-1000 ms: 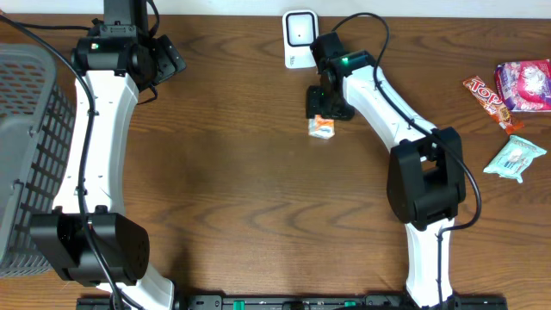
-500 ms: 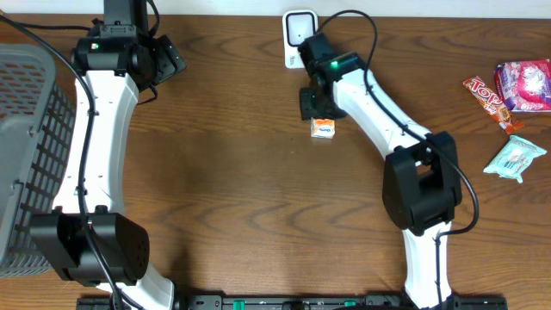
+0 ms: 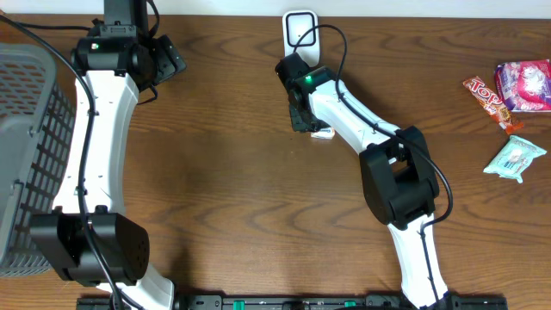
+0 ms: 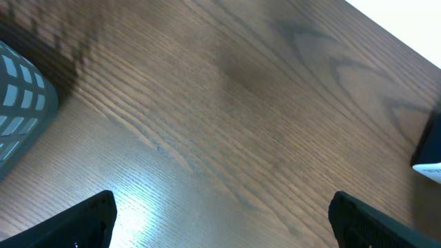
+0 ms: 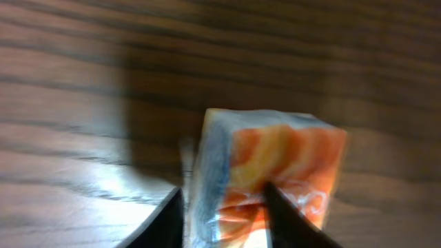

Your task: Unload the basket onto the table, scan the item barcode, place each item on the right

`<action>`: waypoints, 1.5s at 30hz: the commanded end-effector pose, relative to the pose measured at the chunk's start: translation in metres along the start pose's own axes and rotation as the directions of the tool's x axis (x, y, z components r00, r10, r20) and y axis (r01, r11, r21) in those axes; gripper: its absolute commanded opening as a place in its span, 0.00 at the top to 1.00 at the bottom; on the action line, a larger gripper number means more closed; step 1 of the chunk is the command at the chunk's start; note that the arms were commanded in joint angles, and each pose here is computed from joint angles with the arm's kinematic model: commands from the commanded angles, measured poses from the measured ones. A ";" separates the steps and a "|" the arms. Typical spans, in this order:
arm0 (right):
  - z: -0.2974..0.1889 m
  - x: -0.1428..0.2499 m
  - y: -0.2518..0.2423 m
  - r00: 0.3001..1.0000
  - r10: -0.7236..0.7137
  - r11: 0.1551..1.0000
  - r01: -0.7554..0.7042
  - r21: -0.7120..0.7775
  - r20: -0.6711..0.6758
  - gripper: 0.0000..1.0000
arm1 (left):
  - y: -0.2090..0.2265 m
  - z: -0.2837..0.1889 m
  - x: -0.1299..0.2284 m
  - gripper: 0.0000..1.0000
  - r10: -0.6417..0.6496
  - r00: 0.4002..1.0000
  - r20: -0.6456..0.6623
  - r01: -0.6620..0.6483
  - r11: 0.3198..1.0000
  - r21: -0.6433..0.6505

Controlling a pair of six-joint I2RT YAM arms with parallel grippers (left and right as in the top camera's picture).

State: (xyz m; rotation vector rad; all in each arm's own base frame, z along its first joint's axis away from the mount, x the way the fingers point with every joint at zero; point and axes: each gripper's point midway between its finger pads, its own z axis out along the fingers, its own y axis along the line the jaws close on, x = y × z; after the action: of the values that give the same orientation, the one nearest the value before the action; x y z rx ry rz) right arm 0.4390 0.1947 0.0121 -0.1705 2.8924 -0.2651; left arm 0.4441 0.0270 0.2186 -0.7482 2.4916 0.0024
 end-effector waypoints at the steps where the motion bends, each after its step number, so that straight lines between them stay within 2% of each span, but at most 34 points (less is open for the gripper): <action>1: 0.017 0.012 0.005 0.999 -0.007 1.000 0.007 -0.005 -0.052 0.99 | 0.003 0.002 -0.001 0.02 0.005 1.000 0.004 -0.005 1.000 -0.017; 5: 0.011 0.010 0.014 0.997 0.001 0.997 -0.007 -0.082 -0.071 0.99 | 0.003 0.002 -0.001 0.02 0.005 1.000 0.004 -0.005 1.000 -0.017; 8: -0.007 0.002 0.031 0.996 -0.031 0.969 0.008 -0.246 -0.087 0.99 | 0.003 0.002 -0.001 0.02 0.005 1.000 0.004 -0.005 1.000 -0.017; 11: -0.035 -0.009 0.051 0.991 -0.114 0.880 0.070 -0.471 -0.066 0.99 | 0.003 0.002 -0.001 0.02 0.005 1.000 0.004 -0.005 1.000 -0.017; 15: -0.073 -0.021 0.060 0.989 -0.140 0.700 0.069 -0.710 -0.042 0.99 | 0.003 0.002 -0.001 0.02 0.005 1.000 0.004 -0.005 1.000 -0.017; 18: -0.086 -0.025 0.055 0.991 -0.131 0.591 0.046 -0.805 -0.039 0.99 | 0.003 0.002 -0.001 0.02 0.005 1.000 0.004 -0.005 1.000 -0.017; 22: -0.103 -0.025 0.044 0.991 -0.136 0.406 0.044 -0.913 -0.013 0.99 | 0.003 0.002 -0.001 0.02 0.005 1.000 0.004 -0.005 1.000 -0.017; 24: -0.102 -0.021 0.038 0.991 -0.132 0.362 0.032 -0.932 -0.018 0.99 | 0.003 0.002 -0.001 0.02 0.005 1.000 0.004 -0.005 1.000 -0.017; 27: -0.088 -0.010 0.031 0.990 -0.123 0.346 -0.024 -0.938 -0.070 0.99 | 0.003 0.002 -0.001 0.02 0.005 1.000 0.004 -0.005 1.000 -0.017; 33: -0.051 0.010 0.018 0.985 -0.096 0.365 -0.101 -0.926 -0.145 0.99 | 0.003 0.002 -0.001 0.02 0.005 1.000 0.004 -0.005 1.000 -0.017; 37: -0.056 0.008 0.018 0.985 -0.090 0.375 -0.105 -0.921 -0.149 0.98 | 0.003 0.002 -0.001 0.02 0.005 1.000 0.004 -0.005 1.000 -0.017; 40: -0.055 -0.004 0.012 0.987 -0.059 0.525 -0.095 -0.846 -0.147 0.95 | 0.003 0.002 -0.001 0.02 0.005 1.000 0.004 -0.005 1.000 -0.017; 43: -0.064 -0.025 0.003 0.997 -0.019 0.697 -0.040 -0.716 -0.074 0.84 | 0.003 0.002 -0.001 0.02 0.005 1.000 0.004 -0.005 1.000 -0.017; 45: -0.073 -0.040 -0.001 1.000 0.004 0.792 -0.003 -0.611 0.001 0.50 | 0.003 0.002 -0.001 0.02 0.005 1.000 0.004 -0.005 1.000 -0.017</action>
State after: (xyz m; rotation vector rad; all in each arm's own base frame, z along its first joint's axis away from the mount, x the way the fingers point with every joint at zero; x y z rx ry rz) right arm 0.4348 0.2126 0.0465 -0.2747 2.9455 1.0636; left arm 0.4440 0.0271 0.2186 -0.7482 2.4921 0.0023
